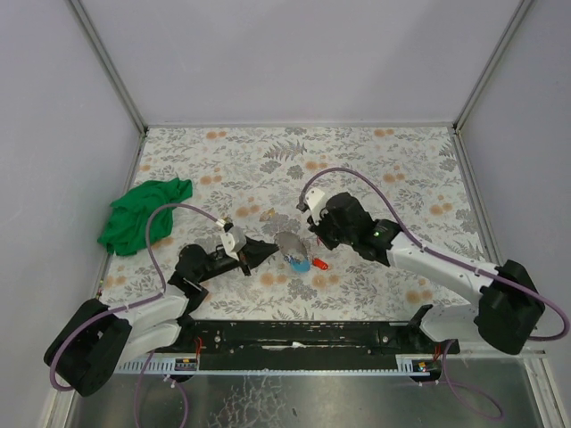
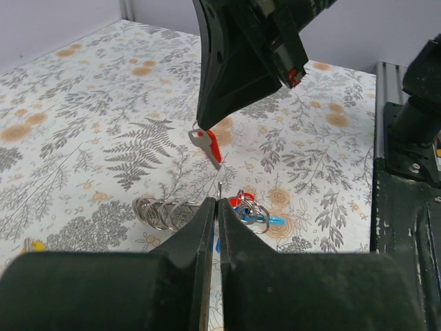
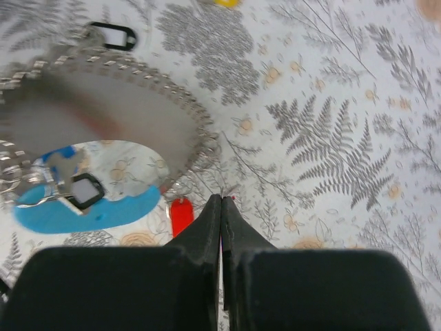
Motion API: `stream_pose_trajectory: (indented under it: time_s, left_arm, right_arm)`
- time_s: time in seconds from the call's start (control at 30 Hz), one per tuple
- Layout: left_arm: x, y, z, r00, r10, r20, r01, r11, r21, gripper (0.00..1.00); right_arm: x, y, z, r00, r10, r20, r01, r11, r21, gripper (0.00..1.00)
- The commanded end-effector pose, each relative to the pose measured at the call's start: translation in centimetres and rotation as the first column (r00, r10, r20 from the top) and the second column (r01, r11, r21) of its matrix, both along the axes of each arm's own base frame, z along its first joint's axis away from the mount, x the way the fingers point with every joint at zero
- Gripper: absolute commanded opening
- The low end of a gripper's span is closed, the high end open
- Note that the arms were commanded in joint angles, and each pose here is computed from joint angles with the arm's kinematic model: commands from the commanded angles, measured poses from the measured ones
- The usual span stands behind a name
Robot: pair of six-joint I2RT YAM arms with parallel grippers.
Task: Put the keys on the keyring
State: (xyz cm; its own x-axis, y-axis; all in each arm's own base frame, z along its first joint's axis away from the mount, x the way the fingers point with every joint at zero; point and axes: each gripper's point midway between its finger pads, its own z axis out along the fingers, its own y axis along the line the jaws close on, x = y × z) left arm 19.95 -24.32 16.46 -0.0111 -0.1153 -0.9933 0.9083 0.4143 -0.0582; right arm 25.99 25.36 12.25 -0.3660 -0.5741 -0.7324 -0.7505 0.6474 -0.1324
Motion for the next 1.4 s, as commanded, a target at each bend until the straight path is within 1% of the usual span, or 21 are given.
stream_pose_trajectory:
  time_s: [0.0, 0.13, 0.27, 0.43, 0.6, 0.7, 0.9, 1.1, 1.37]
  left_arm:
    - [-0.9, -0.8, 3.1, 0.98, -0.092, 0.178, 0.099, 0.995, -0.031, 0.0]
    - [-0.9, -1.5, 3.4, 0.968, -0.142, 0.207, 0.147, 0.989, -0.009, 0.0]
    - [-0.6, -2.1, 3.8, 0.955, -0.188, 0.229, 0.189, 0.982, 0.016, 0.0]
    - [-1.0, -2.5, 3.9, 0.938, -0.255, 0.234, 0.252, 0.967, 0.04, 0.0]
    - [-1.6, -2.5, 3.6, 0.93, -0.289, 0.229, 0.284, 0.957, 0.055, 0.0]
    - [-1.6, -2.5, 3.7, 0.928, -0.291, 0.233, 0.286, 0.957, 0.057, 0.0]
    - [-1.7, -2.5, 3.7, 0.929, -0.293, 0.226, 0.288, 0.956, 0.056, 0.0]
    - [-1.7, -2.6, 3.6, 0.931, -0.297, 0.211, 0.294, 0.955, 0.046, 0.0]
    - [-1.6, -2.7, 3.5, 0.935, -0.3, 0.19, 0.299, 0.954, 0.035, 0.0]
  right_arm:
    - [-0.9, 3.0, 4.4, 0.968, 0.196, 0.155, -0.222, 0.96, 0.169, 0.0]
    - [-2.3, 3.6, 6.0, 0.929, 0.271, 0.252, -0.33, 0.915, 0.233, 0.0]
    - [-3.7, 3.9, 6.6, 0.885, 0.341, 0.316, -0.43, 0.859, 0.277, 0.0]
    - [-5.7, 4.1, 7.6, 0.826, 0.452, 0.335, -0.552, 0.767, 0.327, 0.0]
    - [-7.0, 4.4, 8.0, 0.782, 0.521, 0.343, -0.619, 0.713, 0.33, 0.0]
    - [-7.7, 4.6, 7.9, 0.76, 0.569, 0.315, -0.65, 0.686, 0.328, 0.0]
    - [-8.0, 5.0, 8.0, 0.754, 0.582, 0.304, -0.657, 0.666, 0.353, 0.0]
    - [-8.1, 5.4, 8.5, 0.751, 0.574, 0.328, -0.661, 0.648, 0.379, 0.0]
    - [-7.8, 5.8, 8.0, 0.753, 0.577, 0.317, -0.658, 0.644, 0.39, 0.0]
